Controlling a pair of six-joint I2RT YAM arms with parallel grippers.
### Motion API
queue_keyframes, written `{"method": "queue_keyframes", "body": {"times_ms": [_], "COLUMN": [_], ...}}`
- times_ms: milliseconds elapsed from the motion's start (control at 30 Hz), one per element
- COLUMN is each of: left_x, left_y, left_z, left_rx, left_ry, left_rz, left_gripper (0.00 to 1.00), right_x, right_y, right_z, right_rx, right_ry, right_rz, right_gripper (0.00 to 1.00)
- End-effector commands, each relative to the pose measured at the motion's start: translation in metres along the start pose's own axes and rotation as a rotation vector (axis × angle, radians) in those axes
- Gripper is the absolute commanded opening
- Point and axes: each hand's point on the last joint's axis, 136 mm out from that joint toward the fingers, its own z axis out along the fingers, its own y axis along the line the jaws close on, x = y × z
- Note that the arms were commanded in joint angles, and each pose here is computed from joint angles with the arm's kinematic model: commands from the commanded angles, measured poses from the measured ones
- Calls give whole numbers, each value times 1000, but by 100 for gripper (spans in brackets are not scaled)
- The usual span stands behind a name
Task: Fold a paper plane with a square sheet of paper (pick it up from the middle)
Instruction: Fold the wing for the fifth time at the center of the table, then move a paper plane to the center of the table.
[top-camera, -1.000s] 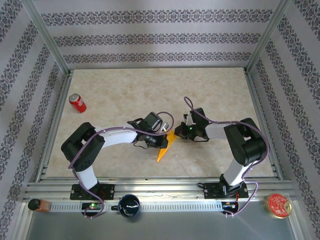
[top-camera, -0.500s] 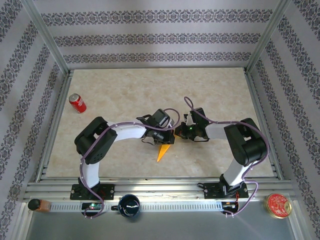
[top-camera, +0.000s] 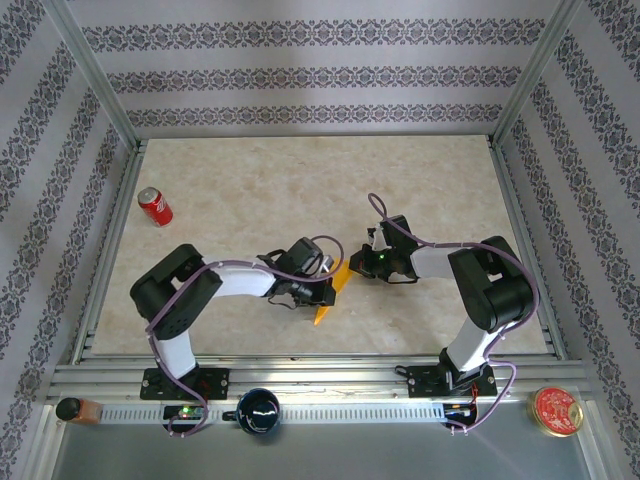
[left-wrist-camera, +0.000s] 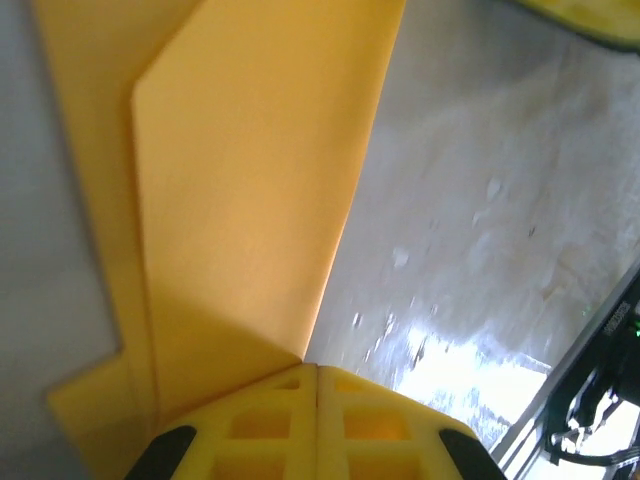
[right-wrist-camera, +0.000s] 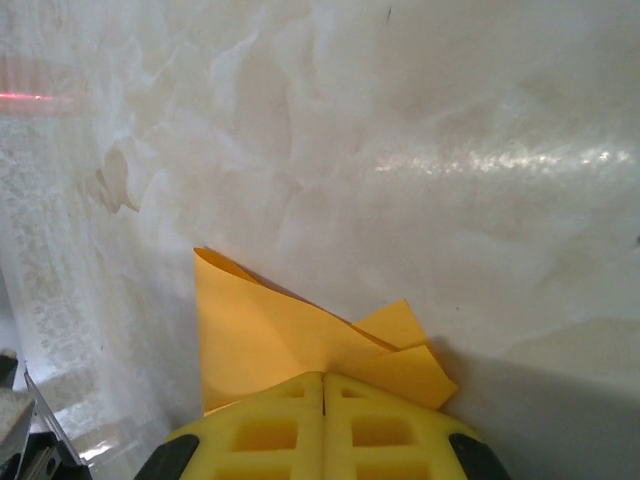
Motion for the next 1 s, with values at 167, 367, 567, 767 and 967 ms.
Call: {"method": "queue_keyframes", "body": {"times_ms": [167, 367, 567, 767, 967], "left_x": [40, 4, -32, -39, -38], "left_y": [6, -14, 13, 18, 16], "left_z": [-21, -57, -65, -52, -44], "left_rx": [-8, 52, 19, -5, 0], "left_ry": [48, -173, -238, -181, -131], "left_rz": [-33, 22, -108, -120, -100], "left_gripper": [5, 12, 19, 24, 28], "right_x": [8, 2, -9, -9, 2], "right_y": [-40, -9, 39, 40, 31], "right_z": [4, 3, -17, -41, -49], "right_rx": [150, 41, -67, -70, -66], "right_ry": [26, 40, -10, -76, -87], "right_rz": [38, -25, -125, -118, -85], "right_gripper": [0, 2, 16, 20, 21]}}
